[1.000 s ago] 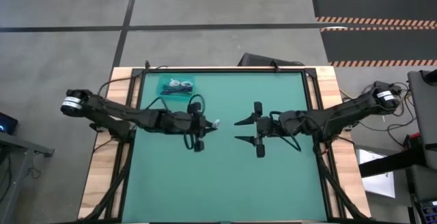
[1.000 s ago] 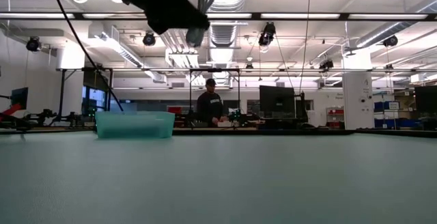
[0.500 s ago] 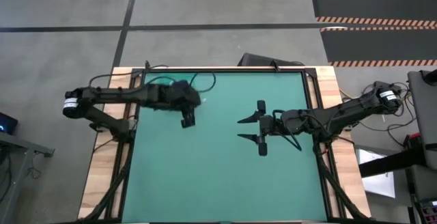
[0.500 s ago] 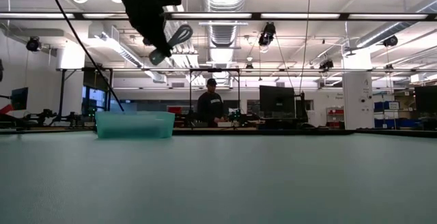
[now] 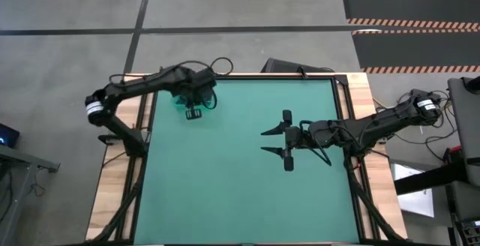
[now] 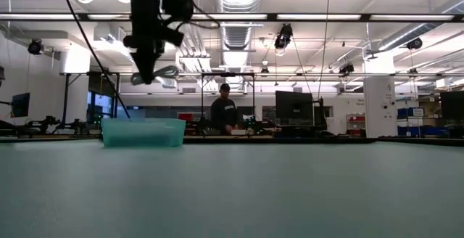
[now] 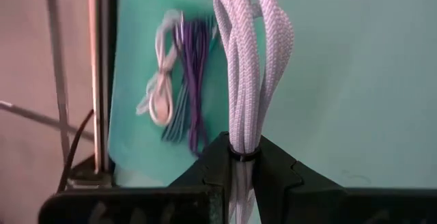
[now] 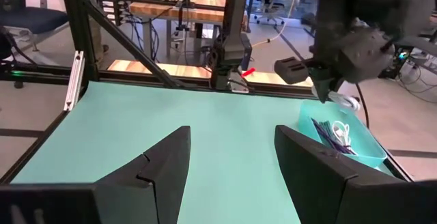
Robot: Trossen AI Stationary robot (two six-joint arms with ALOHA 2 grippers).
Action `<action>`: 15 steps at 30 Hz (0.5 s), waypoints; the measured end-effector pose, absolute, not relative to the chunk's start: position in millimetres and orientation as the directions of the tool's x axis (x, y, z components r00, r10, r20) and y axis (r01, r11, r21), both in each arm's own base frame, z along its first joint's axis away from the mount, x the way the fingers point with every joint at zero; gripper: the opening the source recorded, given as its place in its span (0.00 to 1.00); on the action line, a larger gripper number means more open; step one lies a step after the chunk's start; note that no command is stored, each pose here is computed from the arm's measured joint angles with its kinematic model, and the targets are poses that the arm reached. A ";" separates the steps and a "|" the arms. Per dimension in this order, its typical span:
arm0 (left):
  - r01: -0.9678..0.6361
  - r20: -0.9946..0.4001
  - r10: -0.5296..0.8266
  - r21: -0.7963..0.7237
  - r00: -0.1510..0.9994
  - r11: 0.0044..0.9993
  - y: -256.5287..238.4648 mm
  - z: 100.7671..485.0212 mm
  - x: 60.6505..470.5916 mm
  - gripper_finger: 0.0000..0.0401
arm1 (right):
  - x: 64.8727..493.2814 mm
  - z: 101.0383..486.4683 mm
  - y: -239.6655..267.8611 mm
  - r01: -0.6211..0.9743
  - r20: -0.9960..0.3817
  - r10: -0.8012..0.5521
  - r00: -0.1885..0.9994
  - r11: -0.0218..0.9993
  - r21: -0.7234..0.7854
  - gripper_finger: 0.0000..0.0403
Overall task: Pick and place USB-C Cables
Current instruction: Put the white USB cable into the blue bin
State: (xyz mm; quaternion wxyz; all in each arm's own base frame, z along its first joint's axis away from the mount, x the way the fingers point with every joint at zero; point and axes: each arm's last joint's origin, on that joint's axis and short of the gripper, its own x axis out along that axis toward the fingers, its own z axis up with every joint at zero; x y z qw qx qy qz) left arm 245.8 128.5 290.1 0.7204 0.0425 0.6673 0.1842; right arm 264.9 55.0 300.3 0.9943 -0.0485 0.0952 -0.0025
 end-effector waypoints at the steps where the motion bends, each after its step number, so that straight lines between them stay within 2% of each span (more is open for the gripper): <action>1: -0.197 -0.951 0.309 0.301 0.010 0.933 134.1 288.0 245.1 0.05 | 264.9 300.3 55.0 -0.004 -0.189 -0.014 0.982 0.995 -0.097 0.51; 5: -0.165 -0.962 0.260 0.270 -0.081 0.949 156.7 280.7 241.7 0.05 | 264.8 300.2 55.0 -0.004 -0.189 -0.014 0.982 0.995 -0.097 0.51; 15: -0.074 -0.965 0.191 0.207 -0.178 0.976 206.6 252.0 230.2 0.06 | 264.4 298.2 54.9 -0.006 -0.210 -0.015 0.978 0.995 -0.102 0.51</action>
